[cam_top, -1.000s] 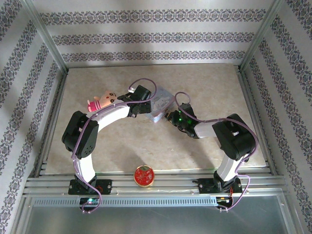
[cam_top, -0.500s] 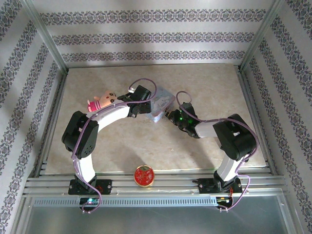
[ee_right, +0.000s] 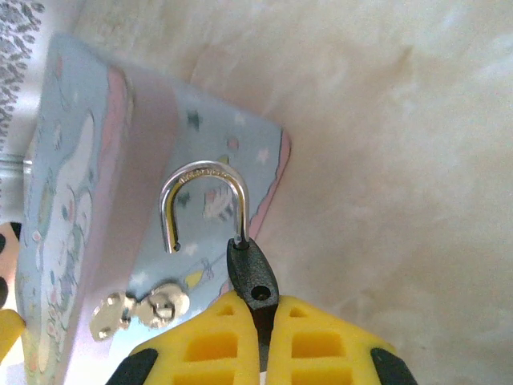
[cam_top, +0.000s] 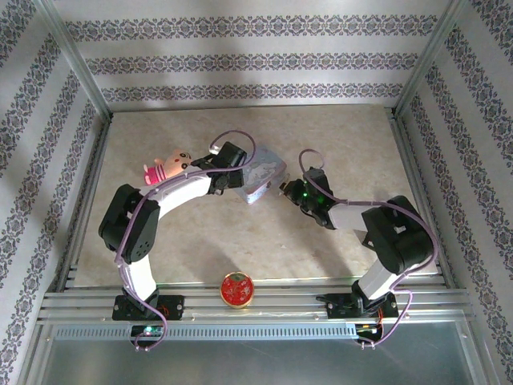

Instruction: Unlock a padlock with a key

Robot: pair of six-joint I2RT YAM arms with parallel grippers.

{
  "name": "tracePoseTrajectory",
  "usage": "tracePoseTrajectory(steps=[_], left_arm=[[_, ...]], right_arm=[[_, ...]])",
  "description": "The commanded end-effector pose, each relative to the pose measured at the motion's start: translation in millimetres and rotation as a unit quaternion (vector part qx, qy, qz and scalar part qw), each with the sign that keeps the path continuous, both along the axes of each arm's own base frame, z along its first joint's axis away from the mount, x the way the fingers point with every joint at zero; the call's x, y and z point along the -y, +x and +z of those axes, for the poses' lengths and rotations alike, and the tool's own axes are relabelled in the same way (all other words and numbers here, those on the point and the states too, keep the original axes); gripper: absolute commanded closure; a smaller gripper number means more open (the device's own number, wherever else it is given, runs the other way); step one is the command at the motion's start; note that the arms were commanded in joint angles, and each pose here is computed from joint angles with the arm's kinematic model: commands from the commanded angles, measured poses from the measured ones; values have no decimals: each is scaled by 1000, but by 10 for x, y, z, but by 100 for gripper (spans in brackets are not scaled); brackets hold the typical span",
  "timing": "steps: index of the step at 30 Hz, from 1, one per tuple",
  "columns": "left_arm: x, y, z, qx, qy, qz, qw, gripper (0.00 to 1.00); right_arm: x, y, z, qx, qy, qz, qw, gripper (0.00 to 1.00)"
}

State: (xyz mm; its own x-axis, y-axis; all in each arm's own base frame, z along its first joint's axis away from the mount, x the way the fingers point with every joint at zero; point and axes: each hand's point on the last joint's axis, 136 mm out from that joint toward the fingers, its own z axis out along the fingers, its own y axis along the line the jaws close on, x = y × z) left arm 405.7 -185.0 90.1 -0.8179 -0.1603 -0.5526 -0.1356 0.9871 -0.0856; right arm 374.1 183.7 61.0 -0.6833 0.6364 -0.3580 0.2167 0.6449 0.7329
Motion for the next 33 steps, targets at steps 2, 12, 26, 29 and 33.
tracePoseTrajectory(steps=[2, 12, 26, 29, 33], left_arm=[[-251, -196, -247, -53, 15, 14, 998, 35], [-119, 241, -221, -26, -95, 8, 995, 44], [156, 821, -45, 13, -175, 0, 984, 44], [174, 895, -23, 17, -180, -1, 984, 44], [158, 975, 35, 25, -186, 4, 982, 41]], right_arm=[[204, -19, 182, 27, -43, -8, 999, 100], [530, -288, 306, 23, -117, -20, 993, 100], [632, -406, 318, 0, -139, 7, 990, 100], [618, -389, 327, -8, -133, 19, 991, 100], [587, -335, 324, -20, -112, 42, 993, 100]])
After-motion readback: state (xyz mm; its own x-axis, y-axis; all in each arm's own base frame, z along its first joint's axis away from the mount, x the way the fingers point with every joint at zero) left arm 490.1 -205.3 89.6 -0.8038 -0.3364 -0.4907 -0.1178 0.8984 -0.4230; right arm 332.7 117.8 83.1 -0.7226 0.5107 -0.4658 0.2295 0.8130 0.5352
